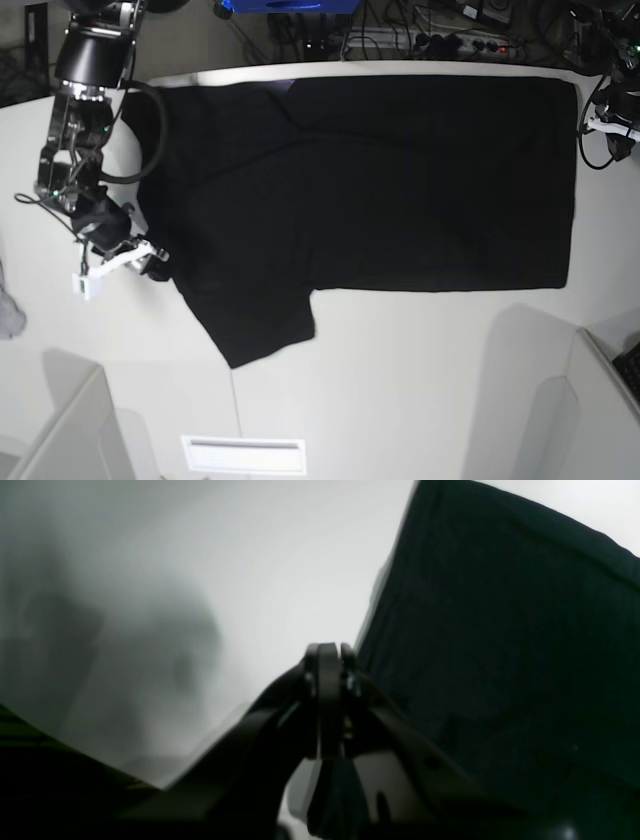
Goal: Fold the T-shirt properly
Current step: 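Move the right gripper to the sleeve edge and grasp it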
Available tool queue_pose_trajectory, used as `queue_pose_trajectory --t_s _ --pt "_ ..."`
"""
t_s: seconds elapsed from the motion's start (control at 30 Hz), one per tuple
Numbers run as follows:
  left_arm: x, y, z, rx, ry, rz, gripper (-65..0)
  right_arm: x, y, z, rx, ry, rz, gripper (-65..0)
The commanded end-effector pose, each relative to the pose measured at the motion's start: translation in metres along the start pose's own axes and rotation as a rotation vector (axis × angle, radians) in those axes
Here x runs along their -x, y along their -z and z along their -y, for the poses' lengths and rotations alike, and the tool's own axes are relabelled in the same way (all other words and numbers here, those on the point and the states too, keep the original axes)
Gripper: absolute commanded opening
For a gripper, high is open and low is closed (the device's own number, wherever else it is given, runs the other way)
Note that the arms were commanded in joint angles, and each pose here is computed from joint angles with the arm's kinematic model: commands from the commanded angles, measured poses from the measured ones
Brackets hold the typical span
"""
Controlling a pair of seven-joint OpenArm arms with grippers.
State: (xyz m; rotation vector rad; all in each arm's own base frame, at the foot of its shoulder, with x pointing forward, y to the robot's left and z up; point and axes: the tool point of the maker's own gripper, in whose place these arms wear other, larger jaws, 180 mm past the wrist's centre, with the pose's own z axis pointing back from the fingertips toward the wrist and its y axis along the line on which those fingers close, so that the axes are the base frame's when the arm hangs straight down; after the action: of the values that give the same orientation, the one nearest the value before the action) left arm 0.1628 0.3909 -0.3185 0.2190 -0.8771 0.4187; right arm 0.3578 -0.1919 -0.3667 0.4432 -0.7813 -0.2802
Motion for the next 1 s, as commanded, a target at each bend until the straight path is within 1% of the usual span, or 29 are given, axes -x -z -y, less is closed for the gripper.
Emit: queue_pose_trajectory --t_s 0.0,0.17,0.27,0.33,0.47,0.57,0.73,0.8,0.83,0.9,0.97 --pt "-0.015 -0.003 -0.001 0.002 0.018 0.048 -65.0 -0.024 0.002 -0.004 -0.01 -0.025 0.041 -35.1" --pt "-0.015 -0.003 -0.001 0.002 0.018 0.05 -65.0 -0.04 0.034 -0.008 -0.014 -0.042 -0.024 -35.1" --pt "-0.015 -0.003 -0.002 0.001 0.018 0.05 -65.0 -0.052 0.052 -0.014 -0.013 -0.05 -0.013 -35.1" --pt "-0.015 -0.003 -0.002 0.0 0.017 0.051 -65.0 -0.058 0.06 -0.011 0.016 -0.091 -0.016 -34.8" --pt "-0.015 -0.004 -0.003 -0.002 0.017 0.051 -65.0 -0.06 0.075 -0.009 0.068 -0.164 -0.057 -34.4" --pt "-0.016 -0.004 -0.003 -0.003 0.016 0.052 -65.0 -0.062 0.089 -0.011 0.084 -0.183 -0.057 -34.2" --pt "-0.016 -0.004 -0.003 -0.003 0.016 0.052 -65.0 -0.062 0.107 0.004 0.147 -0.208 -0.08 -34.1" --pt "-0.016 -0.004 -0.003 -0.003 0.016 0.052 -65.0 -0.059 0.116 0.003 0.155 -0.215 -0.084 -33.9" --pt "-0.015 -0.004 -0.003 -0.002 0.017 0.051 -65.0 -0.058 0.118 0.004 0.16 -0.215 -0.085 -33.2" --pt "-0.015 -0.003 -0.003 -0.002 0.016 0.05 -65.0 -0.054 0.121 0.009 0.175 -0.212 -0.095 -29.0" --pt "-0.015 -0.003 -0.003 -0.002 0.015 0.049 -65.0 -0.046 0.127 0.004 0.17 -0.209 -0.105 -26.7"
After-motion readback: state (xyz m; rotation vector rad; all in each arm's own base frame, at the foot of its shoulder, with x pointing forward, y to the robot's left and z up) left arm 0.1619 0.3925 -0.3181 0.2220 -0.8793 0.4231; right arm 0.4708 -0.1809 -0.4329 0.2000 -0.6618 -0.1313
